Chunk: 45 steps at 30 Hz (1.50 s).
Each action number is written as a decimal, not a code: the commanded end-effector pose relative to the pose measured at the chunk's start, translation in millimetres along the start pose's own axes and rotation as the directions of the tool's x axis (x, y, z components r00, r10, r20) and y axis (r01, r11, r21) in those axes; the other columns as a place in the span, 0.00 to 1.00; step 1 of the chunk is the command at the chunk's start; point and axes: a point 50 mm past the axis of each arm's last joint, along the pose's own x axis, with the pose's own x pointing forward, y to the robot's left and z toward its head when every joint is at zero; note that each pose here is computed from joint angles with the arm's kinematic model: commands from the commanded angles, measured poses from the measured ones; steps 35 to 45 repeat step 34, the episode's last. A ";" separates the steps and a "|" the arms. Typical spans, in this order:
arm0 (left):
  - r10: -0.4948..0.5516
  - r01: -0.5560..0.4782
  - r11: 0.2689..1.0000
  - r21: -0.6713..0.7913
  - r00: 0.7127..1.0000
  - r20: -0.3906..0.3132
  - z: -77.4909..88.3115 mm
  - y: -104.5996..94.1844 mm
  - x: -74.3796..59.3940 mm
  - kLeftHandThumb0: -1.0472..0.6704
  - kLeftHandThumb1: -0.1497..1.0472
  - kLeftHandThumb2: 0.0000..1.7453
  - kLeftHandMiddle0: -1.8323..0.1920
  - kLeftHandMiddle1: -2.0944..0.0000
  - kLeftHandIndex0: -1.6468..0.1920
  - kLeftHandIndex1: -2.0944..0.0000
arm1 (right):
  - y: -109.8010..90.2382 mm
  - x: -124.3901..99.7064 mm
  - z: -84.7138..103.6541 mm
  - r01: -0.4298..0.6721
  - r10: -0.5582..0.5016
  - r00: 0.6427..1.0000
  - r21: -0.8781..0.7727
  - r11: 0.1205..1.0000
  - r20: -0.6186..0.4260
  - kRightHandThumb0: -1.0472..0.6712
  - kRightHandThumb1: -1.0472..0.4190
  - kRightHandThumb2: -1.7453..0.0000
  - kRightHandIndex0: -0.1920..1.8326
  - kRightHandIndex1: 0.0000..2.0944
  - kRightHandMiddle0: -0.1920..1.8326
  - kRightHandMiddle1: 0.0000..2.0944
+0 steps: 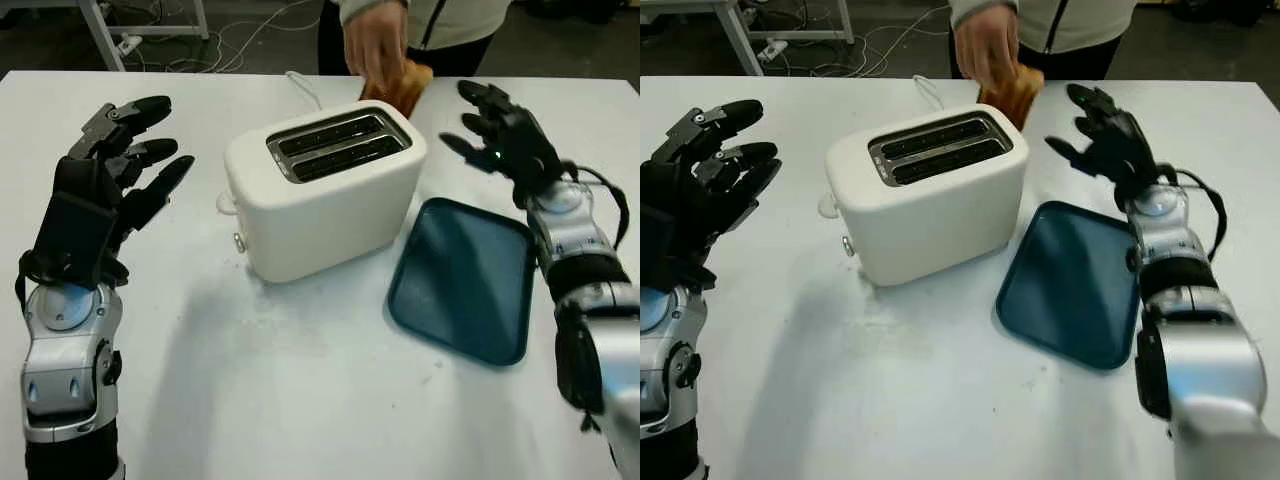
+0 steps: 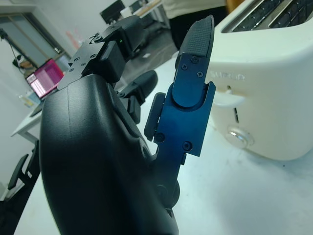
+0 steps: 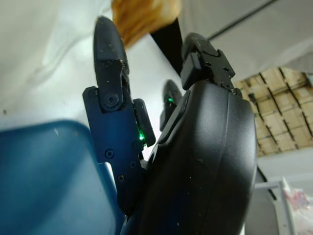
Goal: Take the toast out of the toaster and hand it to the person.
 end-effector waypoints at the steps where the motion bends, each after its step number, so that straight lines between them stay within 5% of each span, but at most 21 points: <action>1: 0.019 -0.018 1.000 -0.021 1.000 0.006 -3.1 1.6 -2.3 0.27 0.87 0.00 0.78 0.56 0.70 0.73 | 7.6 -22.3 -0.2 0.014 -0.016 0.999 0.053 0.999 0.049 0.22 0.09 0.95 0.12 0.01 0.14 0.02; 9: 0.068 -0.069 0.995 -0.066 0.997 -0.018 -24.2 -7.2 -21.5 0.25 0.89 0.01 0.79 0.57 0.71 0.73 | 44.3 -95.7 24.2 -0.064 0.044 0.983 0.110 0.992 0.176 0.25 0.09 0.80 0.24 0.06 0.24 0.04; 18: 0.074 -0.068 0.990 -0.122 0.996 0.042 -41.3 -31.8 -46.5 0.22 0.89 0.11 0.88 0.52 0.80 0.70 | 78.4 -142.4 30.1 -0.075 0.054 0.995 0.264 0.962 0.086 0.24 0.09 0.72 0.25 0.05 0.26 0.02; 27: -0.012 -0.002 0.972 -0.235 0.998 -0.056 -61.3 -55.0 -72.8 0.19 0.89 0.12 0.90 0.55 0.85 0.68 | 100.4 -137.2 7.7 -0.045 0.056 0.998 0.314 0.948 -0.028 0.20 0.09 0.70 0.24 0.03 0.25 0.01; 32: -0.049 0.038 0.975 -0.218 0.998 -0.044 -64.0 -55.1 -72.8 0.21 0.89 0.14 0.91 0.57 0.85 0.69 | 105.9 -128.7 -5.6 -0.019 0.034 0.998 0.285 0.958 -0.050 0.19 0.09 0.70 0.25 0.03 0.26 0.01; 45: -0.060 0.050 0.979 -0.199 0.997 -0.044 -63.0 -52.6 -72.5 0.21 0.89 0.15 0.91 0.58 0.86 0.69 | 104.9 -127.5 -6.1 -0.016 0.031 0.998 0.281 0.960 -0.049 0.20 0.09 0.70 0.25 0.03 0.26 0.01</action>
